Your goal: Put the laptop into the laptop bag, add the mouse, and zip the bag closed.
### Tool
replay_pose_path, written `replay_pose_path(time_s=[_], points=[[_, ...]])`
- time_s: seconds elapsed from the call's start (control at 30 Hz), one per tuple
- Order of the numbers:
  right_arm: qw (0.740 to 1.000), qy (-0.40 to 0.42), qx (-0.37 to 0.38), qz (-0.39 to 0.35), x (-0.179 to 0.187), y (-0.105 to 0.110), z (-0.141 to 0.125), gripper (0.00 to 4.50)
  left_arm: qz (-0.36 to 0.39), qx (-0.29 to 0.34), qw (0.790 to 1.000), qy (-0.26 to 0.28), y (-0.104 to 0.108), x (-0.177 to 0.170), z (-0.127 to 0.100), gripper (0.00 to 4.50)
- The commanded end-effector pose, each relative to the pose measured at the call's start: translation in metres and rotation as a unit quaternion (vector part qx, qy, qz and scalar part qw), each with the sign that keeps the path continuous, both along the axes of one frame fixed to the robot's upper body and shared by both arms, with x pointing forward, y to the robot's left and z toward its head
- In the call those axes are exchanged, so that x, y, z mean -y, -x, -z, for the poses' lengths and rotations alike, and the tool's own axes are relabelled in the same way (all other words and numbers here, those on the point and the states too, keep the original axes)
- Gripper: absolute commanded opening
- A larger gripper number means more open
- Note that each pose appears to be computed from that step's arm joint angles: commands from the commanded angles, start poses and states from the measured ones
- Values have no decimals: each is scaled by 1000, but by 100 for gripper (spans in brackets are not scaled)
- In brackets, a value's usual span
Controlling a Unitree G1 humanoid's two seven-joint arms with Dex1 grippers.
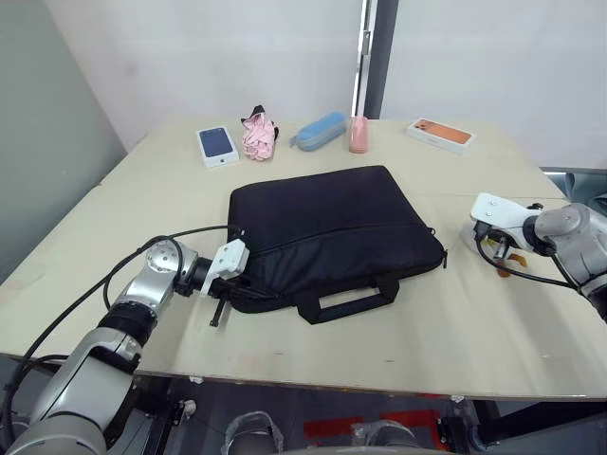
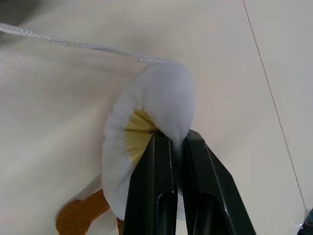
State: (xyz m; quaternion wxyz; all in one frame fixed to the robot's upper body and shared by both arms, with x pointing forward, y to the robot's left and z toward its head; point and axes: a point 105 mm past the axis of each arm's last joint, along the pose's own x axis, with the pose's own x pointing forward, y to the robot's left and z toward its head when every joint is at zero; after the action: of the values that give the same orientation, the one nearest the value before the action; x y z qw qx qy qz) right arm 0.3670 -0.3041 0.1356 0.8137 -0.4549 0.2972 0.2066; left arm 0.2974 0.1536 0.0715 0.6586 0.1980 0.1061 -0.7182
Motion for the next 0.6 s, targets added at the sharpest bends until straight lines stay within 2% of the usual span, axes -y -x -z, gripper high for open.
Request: replay_pose_path(time_s=[0.03, 0.2, 0.3, 0.37, 0.43, 0.6], points=[[999, 15, 33, -7, -5, -10, -10, 3, 32, -62, 997, -44, 23, -5, 30, 0], [996, -2, 86, -27, -32, -29, -16, 3, 33, -64, 996, -46, 24, -5, 30, 0], [998, -34, 57, -22, -30, -20, -7, 3, 33, -64, 996, -44, 25, -5, 31, 0], [997, -75, -4, -15, -29, -2, 5, 75, 31, -64, 997, -41, 25, -5, 30, 0], [994, -104, -24, -1, -26, 6, 5, 139, 28, -63, 997, -38, 23, -5, 27, 0], [983, -174, -1, 61, -4, 8, -27, 312, 2, -49, 999, 5, 5, 0, -2, 0]])
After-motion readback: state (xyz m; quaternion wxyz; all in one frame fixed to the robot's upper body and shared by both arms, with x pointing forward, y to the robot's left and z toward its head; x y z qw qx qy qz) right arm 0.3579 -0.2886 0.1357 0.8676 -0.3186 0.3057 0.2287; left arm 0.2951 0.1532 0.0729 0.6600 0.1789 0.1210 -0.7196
